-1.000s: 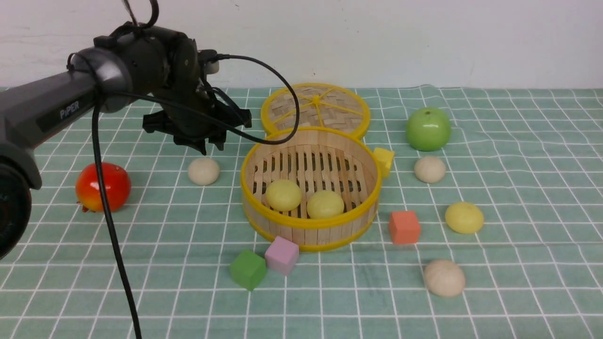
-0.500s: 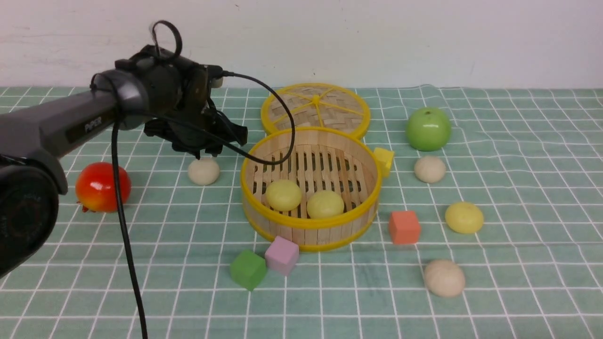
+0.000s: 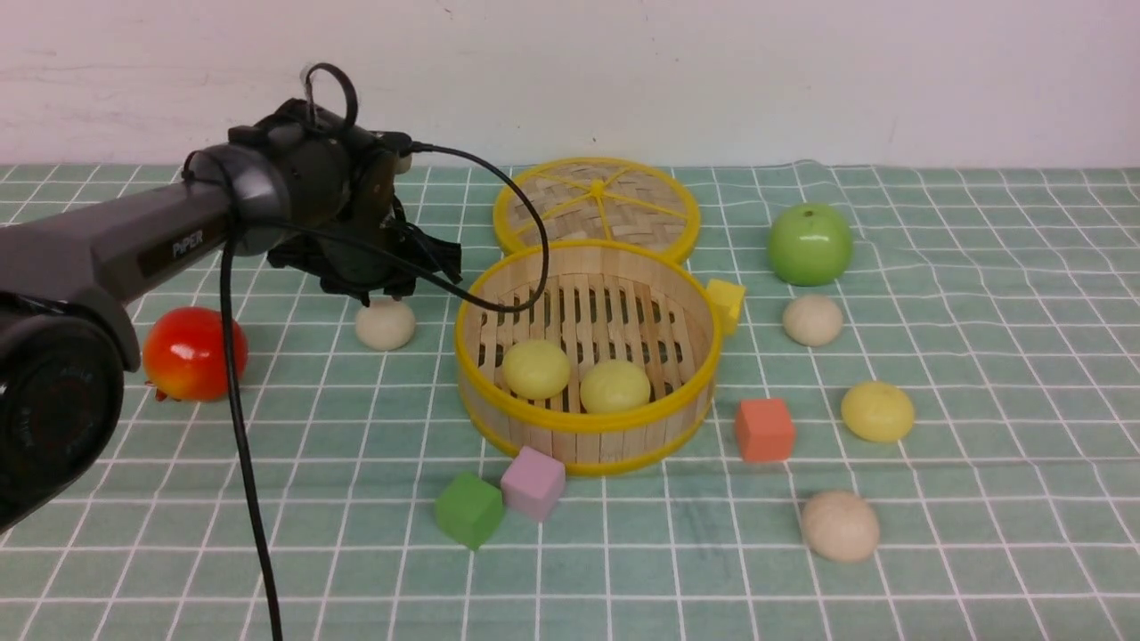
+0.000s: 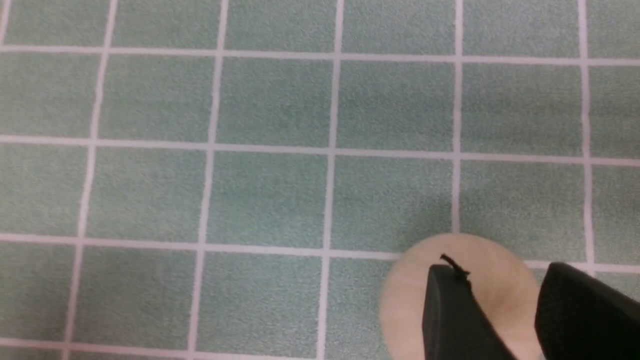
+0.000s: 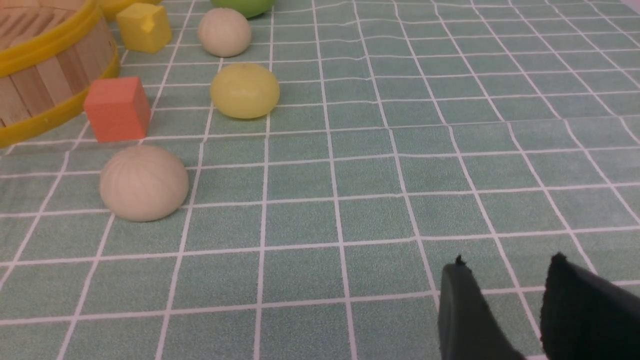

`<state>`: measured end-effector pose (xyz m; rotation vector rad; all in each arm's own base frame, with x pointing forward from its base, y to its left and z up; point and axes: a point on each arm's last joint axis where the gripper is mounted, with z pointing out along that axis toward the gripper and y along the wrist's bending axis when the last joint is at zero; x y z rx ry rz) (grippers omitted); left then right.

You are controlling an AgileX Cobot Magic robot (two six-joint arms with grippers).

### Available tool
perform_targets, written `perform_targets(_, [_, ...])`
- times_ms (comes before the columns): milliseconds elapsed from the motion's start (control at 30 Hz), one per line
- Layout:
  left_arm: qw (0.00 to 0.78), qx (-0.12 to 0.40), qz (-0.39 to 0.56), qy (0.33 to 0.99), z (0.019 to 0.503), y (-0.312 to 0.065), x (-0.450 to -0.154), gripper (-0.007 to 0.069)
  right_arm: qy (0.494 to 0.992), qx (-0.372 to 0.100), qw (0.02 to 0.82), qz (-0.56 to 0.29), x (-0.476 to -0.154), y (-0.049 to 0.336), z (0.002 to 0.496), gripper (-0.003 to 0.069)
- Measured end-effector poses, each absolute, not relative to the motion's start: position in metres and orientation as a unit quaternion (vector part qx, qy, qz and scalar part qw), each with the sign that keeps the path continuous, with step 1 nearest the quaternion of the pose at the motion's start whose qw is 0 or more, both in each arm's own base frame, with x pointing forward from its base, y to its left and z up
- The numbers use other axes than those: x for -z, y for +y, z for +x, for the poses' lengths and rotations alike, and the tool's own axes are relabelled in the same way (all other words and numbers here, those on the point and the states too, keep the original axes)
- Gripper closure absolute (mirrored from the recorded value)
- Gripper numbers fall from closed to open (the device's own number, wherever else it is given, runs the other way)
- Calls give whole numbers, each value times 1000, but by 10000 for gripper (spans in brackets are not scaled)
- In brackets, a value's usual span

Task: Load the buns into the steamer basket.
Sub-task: Use the left arm to grab a steamed stuffed bun

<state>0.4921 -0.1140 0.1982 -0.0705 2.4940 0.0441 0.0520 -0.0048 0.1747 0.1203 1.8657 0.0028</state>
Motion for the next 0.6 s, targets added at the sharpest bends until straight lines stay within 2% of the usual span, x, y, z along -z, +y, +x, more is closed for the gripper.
perform_targets(367, [301,-21,-25,953,495,-115,-179,381,803,-1,594,52,-175,-5,52,419])
perform_targets(567, [302,-19,-26,953,495,-115,-180,465,803,-1,594,52,-175,-5,52,419])
perform_targets(600, [302,-19,-26,953,495,-115,-180,519,803,-1,594,52,-175,-5,52,419])
